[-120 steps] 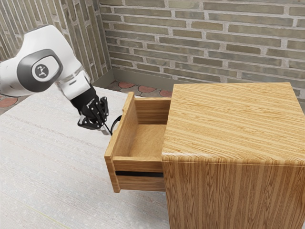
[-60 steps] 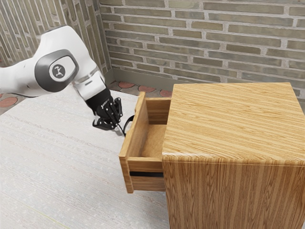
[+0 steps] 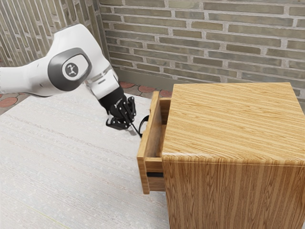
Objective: Push the drawer handle with one arm to close the drawer
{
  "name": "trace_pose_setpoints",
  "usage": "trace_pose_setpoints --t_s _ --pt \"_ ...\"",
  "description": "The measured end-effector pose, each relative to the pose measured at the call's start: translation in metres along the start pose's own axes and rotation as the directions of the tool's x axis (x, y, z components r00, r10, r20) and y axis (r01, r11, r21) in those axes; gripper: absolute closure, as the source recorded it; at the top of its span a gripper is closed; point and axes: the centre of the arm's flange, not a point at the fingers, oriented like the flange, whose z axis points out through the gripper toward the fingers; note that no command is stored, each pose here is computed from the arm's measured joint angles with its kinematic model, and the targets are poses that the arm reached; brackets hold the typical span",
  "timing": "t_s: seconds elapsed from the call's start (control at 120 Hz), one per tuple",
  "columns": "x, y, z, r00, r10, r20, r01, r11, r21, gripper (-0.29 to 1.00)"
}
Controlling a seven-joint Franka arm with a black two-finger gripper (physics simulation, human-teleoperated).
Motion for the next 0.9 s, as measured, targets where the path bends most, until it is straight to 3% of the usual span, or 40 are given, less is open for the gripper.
trace_pose_setpoints --t_s 0.9 --pt "0.049 -0.023 0.028 0.999 0.026 -0.035 -0.027 1.000 -0.016 0.75"
